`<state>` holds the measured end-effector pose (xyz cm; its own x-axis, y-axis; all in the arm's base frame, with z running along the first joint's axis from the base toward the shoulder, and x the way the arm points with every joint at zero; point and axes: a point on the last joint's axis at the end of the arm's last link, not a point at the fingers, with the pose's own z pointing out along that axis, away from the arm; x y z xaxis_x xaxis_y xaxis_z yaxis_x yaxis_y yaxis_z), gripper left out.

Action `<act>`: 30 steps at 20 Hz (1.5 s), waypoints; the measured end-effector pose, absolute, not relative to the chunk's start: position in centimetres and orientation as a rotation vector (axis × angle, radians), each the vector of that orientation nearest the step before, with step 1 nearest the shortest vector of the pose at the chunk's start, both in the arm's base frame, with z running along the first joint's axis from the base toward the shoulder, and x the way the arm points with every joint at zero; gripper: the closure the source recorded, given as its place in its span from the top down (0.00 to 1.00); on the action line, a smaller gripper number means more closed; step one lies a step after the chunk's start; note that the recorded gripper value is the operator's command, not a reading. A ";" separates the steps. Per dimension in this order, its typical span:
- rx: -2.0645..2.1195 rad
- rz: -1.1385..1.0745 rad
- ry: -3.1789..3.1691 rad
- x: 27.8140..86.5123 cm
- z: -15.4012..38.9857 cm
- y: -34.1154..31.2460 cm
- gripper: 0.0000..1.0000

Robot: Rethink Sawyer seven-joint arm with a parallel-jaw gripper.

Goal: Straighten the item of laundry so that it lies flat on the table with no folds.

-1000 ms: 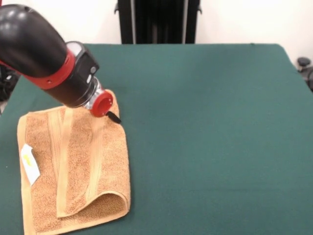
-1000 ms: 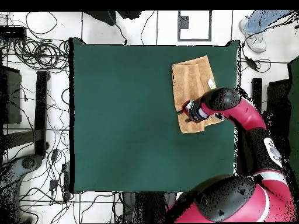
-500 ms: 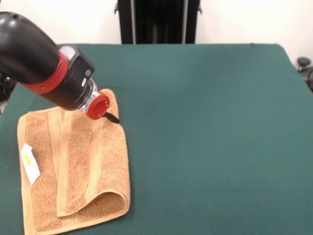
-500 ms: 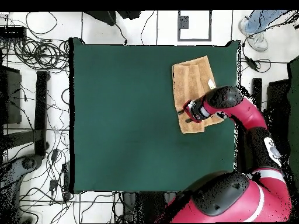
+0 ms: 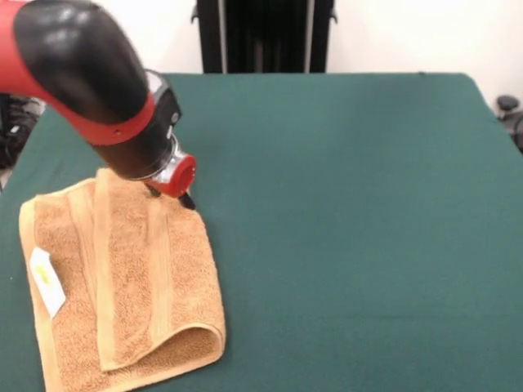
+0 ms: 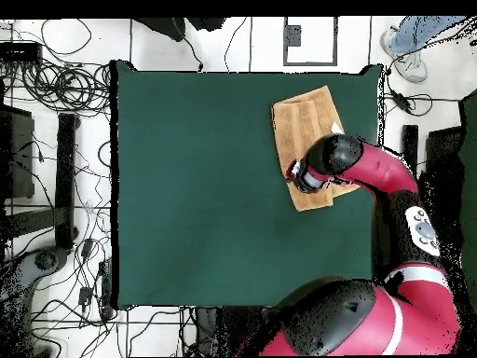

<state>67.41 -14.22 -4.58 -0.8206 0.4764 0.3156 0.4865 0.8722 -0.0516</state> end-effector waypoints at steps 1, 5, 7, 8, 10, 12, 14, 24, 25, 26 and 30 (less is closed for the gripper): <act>-0.667 0.025 -2.792 67.6 -4.3 -14.3 1.00; -0.555 0.171 -2.960 68.2 -3.7 -15.3 1.00; -0.513 0.225 -3.030 68.3 -3.5 -16.1 1.00; -0.490 0.255 -3.071 68.4 -3.4 -16.6 1.00; -0.470 0.279 -3.109 68.4 -3.2 -17.2 1.00; -0.447 0.306 -3.154 68.2 -3.0 -18.1 1.00; -0.442 0.314 -3.161 67.6 -2.5 -18.5 1.00; -0.449 0.326 -3.140 65.6 -0.6 -19.2 1.00; -0.452 0.326 -3.139 65.5 -0.5 -19.4 1.00; -0.455 0.326 -3.137 65.4 -0.6 -19.5 1.00; -0.463 0.330 -3.128 65.0 -0.8 -20.0 1.00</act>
